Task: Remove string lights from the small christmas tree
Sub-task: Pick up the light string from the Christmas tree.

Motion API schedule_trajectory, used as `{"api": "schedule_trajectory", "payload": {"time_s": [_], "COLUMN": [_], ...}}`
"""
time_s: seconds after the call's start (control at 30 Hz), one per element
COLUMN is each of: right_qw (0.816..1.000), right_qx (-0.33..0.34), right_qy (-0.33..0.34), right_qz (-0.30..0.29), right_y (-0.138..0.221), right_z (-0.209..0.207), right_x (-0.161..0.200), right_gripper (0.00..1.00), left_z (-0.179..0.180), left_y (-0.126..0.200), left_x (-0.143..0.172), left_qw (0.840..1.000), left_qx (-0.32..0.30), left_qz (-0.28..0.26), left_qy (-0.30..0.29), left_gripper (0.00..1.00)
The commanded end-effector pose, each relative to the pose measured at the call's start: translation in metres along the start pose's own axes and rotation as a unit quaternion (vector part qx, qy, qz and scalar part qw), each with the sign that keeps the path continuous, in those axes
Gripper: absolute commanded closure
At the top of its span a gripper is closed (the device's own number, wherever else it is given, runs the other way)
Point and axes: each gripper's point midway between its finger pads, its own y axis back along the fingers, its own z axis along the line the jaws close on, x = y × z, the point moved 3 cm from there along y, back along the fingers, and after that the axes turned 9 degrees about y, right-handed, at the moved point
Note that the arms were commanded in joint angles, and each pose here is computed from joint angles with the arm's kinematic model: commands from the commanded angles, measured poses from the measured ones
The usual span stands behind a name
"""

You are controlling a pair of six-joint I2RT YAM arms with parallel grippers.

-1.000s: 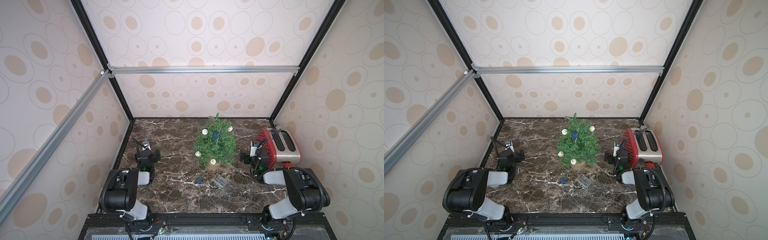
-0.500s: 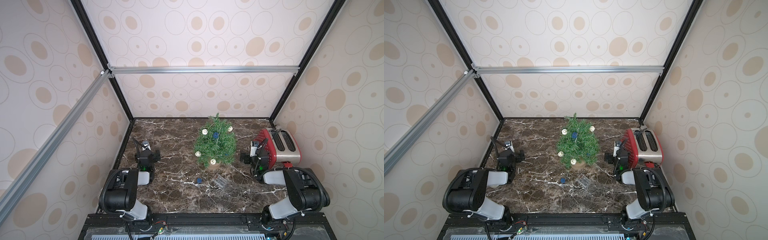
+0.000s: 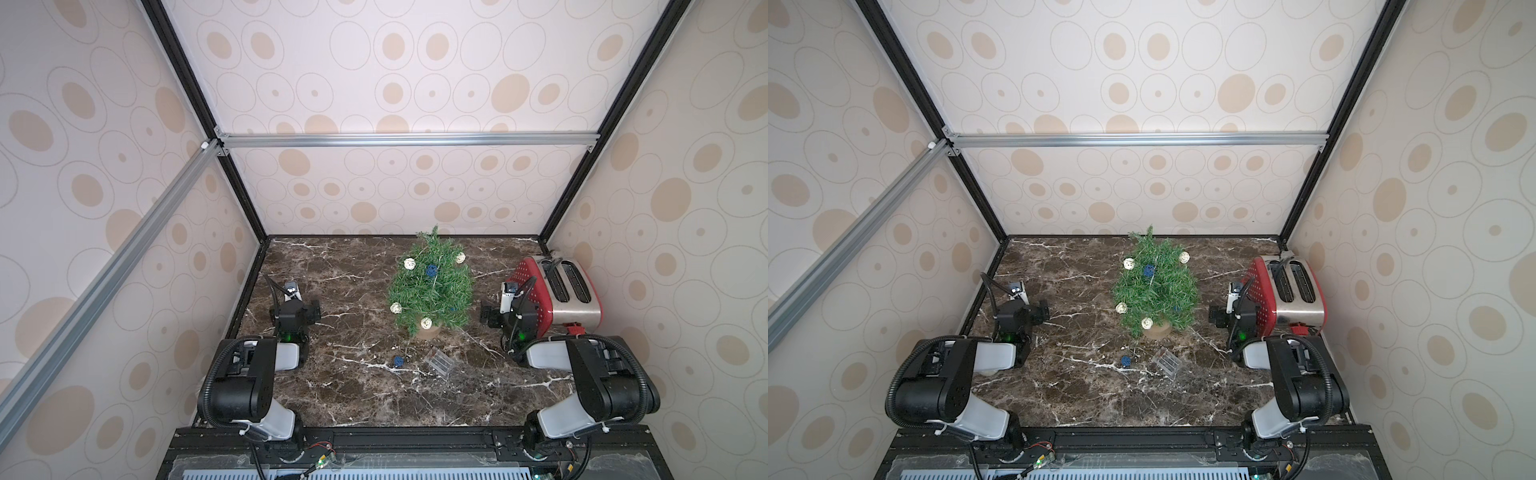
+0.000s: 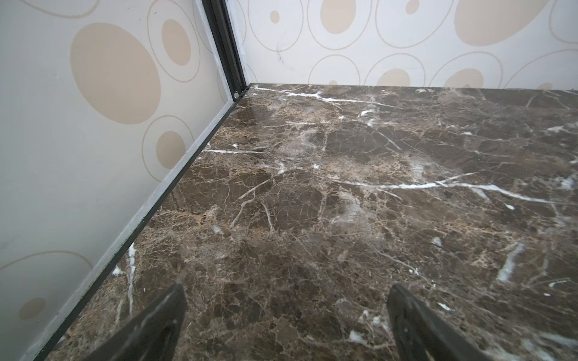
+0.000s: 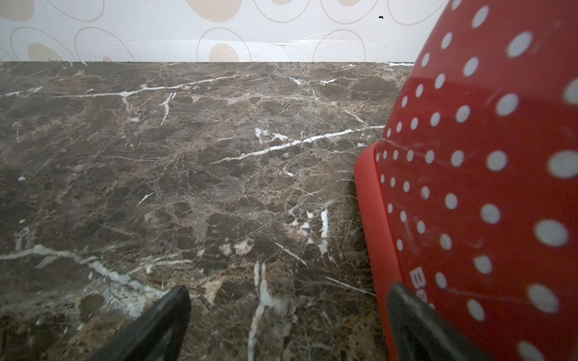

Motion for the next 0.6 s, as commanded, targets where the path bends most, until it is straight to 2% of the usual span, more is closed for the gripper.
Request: {"api": "schedule_trajectory", "payload": {"time_s": [0.0, 0.2, 0.27, 0.37, 0.57], "right_qw": [0.999, 0.999, 0.998, 0.999, 0.998], "right_qx": [0.052, 0.053, 0.059, 0.048, 0.057], "right_qy": [0.008, 0.007, 0.007, 0.013, -0.016], "right_qz": [-0.011, -0.011, -0.026, 0.010, 0.023], "right_y": [-0.003, -0.002, 0.002, 0.008, 0.016], "right_z": [-0.019, -0.020, -0.022, -0.023, -0.029], "right_x": [-0.008, -0.008, -0.017, -0.034, -0.057], "right_gripper": [0.00, 0.00, 0.00, 0.00, 0.00], "left_z": [0.000, 0.000, 0.006, 0.017, 0.020], "left_y": [-0.004, -0.004, -0.002, 0.005, 0.014], "left_x": [-0.012, -0.012, -0.018, -0.032, -0.049], "left_qw": [1.000, 1.000, 0.999, 0.997, 0.996], "left_qx": [-0.005, -0.005, -0.028, -0.071, -0.080], "left_qz": [-0.019, -0.020, -0.030, -0.020, -0.022], "left_qy": [-0.007, -0.007, 0.001, 0.014, 0.017], "left_gripper": [0.01, 0.01, 0.01, 0.00, 0.01]}}
